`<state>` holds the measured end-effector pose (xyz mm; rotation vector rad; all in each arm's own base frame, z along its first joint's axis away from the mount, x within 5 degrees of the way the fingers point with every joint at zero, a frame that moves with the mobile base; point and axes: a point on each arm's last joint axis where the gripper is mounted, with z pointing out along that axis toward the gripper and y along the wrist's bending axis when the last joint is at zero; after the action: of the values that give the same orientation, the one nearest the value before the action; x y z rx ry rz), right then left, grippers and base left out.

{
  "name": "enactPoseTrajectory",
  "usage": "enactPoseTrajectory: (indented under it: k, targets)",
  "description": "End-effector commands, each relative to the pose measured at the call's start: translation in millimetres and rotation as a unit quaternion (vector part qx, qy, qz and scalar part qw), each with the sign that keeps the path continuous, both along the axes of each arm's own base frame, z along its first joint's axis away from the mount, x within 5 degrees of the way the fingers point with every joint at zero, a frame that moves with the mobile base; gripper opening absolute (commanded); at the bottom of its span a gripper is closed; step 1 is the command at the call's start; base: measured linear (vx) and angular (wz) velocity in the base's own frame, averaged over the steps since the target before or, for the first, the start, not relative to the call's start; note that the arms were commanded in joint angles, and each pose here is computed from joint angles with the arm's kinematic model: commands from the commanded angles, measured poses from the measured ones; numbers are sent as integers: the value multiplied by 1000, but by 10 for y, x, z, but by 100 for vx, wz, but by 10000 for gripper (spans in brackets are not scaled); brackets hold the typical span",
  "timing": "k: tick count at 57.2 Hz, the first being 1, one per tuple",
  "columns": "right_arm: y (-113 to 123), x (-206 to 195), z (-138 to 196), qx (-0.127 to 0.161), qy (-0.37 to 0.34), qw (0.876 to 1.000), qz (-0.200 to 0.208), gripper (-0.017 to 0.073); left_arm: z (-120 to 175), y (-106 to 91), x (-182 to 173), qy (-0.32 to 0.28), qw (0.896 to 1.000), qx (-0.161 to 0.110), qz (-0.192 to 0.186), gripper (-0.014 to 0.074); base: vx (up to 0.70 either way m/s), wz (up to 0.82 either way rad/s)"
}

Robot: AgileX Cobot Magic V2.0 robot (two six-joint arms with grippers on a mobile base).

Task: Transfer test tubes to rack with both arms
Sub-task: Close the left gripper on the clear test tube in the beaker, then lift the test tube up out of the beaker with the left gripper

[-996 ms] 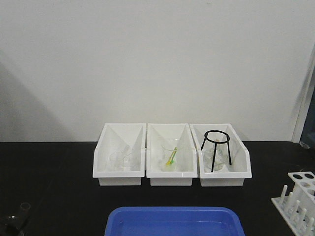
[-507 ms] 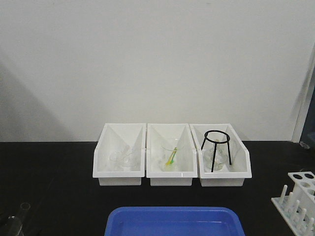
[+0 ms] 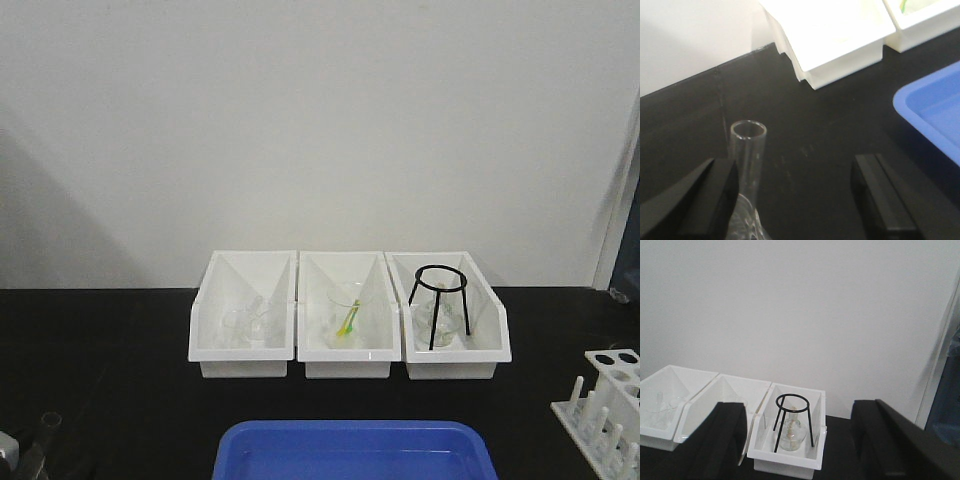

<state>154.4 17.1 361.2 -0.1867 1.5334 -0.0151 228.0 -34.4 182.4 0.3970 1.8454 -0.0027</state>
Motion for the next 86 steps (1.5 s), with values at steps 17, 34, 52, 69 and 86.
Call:
enactPoseTrajectory:
  k: [17,34,52,69,86]
  targets:
    - [11,-19,198,-5,-60,998,5,491,148,40,146,-90,995,20,31,573,0,0]
    - [11,-19,198,-5,-60,998,5,491,172,17,329,-93,995,23,29,571,0,0]
    - [11,-19,198,-5,-60,998,5,491,75,14,352,-77,996,31,27,534,0,0]
    - [11,-19,196,-4,-58,998,5,491,89,14,354,-85,996,29,28,207,0,0]
    - [9,-16,176,-6,-47,999,4,491,89,14,354,-85,996,29,28,-23,0,0]
